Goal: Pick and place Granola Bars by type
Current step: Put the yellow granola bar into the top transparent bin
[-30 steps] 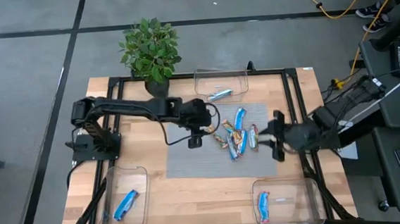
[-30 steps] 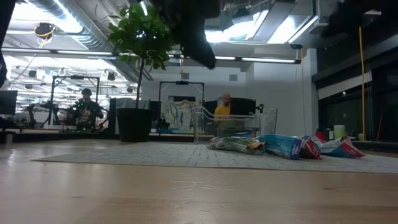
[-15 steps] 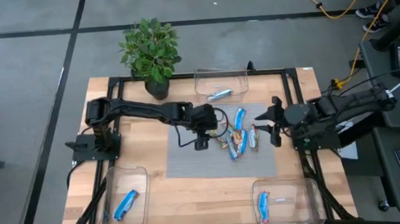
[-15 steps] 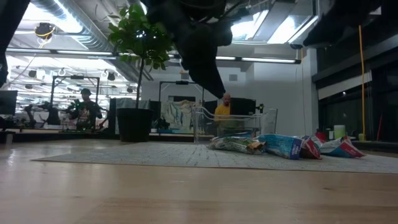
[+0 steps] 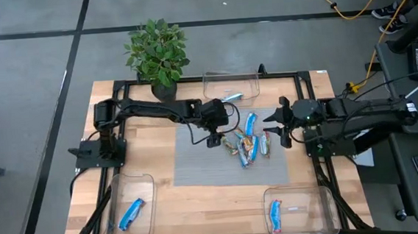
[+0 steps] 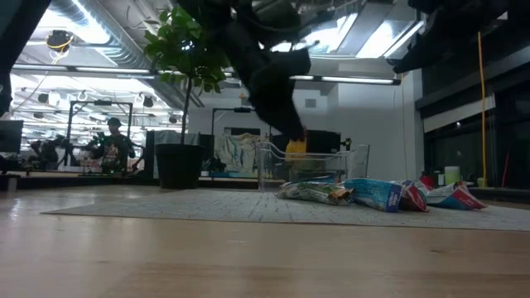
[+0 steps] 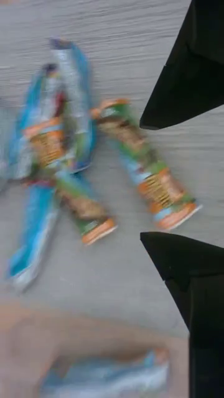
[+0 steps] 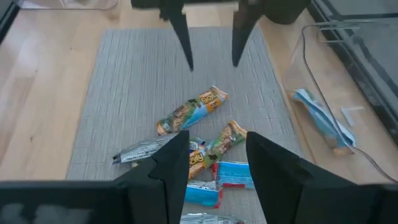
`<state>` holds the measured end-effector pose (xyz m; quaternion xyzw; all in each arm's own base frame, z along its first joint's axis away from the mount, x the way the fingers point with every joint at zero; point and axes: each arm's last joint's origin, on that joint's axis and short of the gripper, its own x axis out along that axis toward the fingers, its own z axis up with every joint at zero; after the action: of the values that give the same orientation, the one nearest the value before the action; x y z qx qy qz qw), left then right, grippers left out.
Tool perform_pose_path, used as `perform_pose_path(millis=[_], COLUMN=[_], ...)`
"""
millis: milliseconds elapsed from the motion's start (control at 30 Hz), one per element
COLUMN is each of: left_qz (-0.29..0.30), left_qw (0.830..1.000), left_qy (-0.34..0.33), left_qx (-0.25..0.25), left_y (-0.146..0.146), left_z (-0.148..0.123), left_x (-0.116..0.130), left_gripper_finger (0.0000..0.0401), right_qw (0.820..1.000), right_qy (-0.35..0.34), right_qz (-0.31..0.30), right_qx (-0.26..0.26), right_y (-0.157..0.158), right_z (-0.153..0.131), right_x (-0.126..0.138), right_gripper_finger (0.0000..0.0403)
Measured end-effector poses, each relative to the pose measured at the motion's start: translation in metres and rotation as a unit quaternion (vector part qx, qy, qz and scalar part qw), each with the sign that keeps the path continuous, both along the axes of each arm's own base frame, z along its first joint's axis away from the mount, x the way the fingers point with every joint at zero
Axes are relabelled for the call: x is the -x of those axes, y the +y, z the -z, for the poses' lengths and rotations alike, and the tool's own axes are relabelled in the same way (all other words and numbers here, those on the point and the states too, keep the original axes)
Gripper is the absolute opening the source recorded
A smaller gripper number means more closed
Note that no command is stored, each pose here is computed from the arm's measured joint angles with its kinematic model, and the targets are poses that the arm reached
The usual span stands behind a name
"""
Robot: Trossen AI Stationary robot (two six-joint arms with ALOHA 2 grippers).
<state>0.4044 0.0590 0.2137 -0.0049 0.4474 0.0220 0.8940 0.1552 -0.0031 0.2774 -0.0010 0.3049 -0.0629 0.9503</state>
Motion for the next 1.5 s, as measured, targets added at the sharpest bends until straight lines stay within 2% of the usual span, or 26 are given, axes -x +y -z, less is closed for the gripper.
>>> perform_pose_path(millis=[300,533,1100,1267,1500], left_qz=[0.021,0.024,0.049,0.041,0.028], left_qw=[1.0,0.999,0.998,0.998,0.998], left_qy=[0.02,0.02,0.04,0.044,0.042], left_qx=[0.011,0.008,0.017,0.024,0.034], left_y=[-0.006,-0.006,-0.005,-0.005,-0.005], left_z=[0.038,0.048,0.075,0.079,0.078], left_x=[-0.015,-0.02,-0.025,-0.025,-0.026], left_gripper_finger=[0.0276,0.0276,0.0273,0.0247,0.0175], right_qw=[1.0,0.999,0.999,0.999,0.999], right_qy=[-0.006,-0.009,-0.014,-0.015,-0.015], right_qz=[0.003,-0.006,-0.003,-0.002,-0.002], right_qx=[-0.016,-0.035,-0.037,-0.038,-0.038], right_y=[-0.012,-0.016,-0.017,-0.017,-0.017], right_z=[-0.001,-0.001,-0.002,-0.002,-0.002], right_x=[0.0,0.0,0.0,0.0,0.0], right_gripper_finger=[0.0161,0.0161,0.0161,0.0161,0.0161])
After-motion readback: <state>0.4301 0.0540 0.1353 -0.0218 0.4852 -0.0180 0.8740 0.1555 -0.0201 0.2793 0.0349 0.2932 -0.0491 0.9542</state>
